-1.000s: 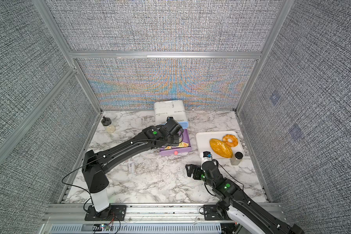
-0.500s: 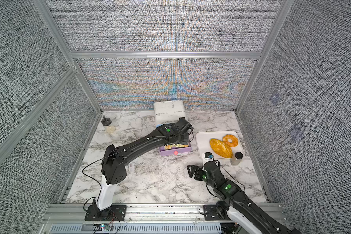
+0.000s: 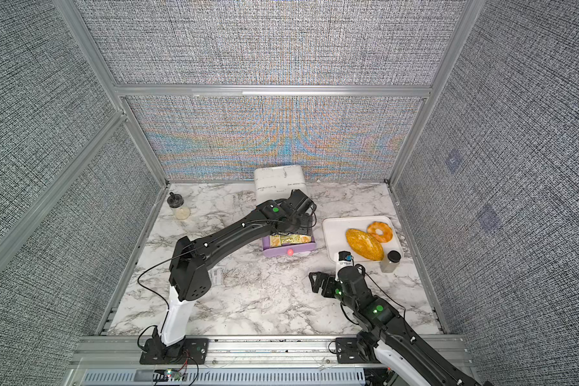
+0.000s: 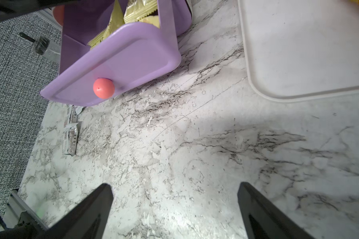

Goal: Place the cookies into the drawer by color
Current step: Place the cookie in the drawer, then close the drawer in the storage box.

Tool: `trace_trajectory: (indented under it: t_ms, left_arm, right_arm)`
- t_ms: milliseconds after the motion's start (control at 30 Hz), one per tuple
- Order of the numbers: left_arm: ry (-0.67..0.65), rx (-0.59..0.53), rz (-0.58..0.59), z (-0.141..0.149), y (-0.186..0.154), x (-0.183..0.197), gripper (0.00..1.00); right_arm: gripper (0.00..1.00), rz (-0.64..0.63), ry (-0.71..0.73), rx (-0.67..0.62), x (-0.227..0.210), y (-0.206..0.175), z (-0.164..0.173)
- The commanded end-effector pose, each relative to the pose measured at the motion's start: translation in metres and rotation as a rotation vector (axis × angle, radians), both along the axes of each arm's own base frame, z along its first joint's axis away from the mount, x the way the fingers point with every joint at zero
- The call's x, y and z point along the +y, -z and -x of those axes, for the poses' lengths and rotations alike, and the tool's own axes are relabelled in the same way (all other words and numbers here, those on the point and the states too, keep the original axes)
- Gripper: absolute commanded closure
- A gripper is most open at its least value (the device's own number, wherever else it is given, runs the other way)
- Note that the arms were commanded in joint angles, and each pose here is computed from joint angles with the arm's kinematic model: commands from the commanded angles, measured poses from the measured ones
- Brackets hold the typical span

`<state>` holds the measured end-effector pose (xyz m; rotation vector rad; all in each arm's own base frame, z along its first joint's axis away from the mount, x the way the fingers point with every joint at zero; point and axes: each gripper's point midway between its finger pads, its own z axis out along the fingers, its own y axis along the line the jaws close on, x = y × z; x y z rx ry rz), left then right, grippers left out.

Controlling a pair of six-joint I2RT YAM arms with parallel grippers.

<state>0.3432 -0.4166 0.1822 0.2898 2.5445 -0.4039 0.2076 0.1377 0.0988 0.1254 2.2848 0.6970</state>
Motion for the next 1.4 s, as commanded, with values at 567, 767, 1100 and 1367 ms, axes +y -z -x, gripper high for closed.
trace_trajectory:
  t_ms: [567,767,1100,1367]
  left_arm:
    - [0.010,-0.124,0.153,-0.019,-0.122,0.089,0.01]
    - [0.039,-0.069,0.190,-0.046,-0.128,0.112,0.01]
    - [0.090,0.055,0.442,-0.103,-0.104,0.117,0.09]
    - [0.082,0.143,0.472,-0.122,-0.062,0.127,0.13]
  right_arm:
    - [0.01,0.004,-0.096,-0.062,0.020,-0.018,-0.013]
    - [0.01,-0.080,-0.149,-0.132,0.034,-0.017,-0.015]
    - [0.19,-0.102,-0.202,-0.086,0.052,-0.003,-0.022]
    - [0.44,-0.110,-0.210,-0.149,0.060,-0.014,-0.035]
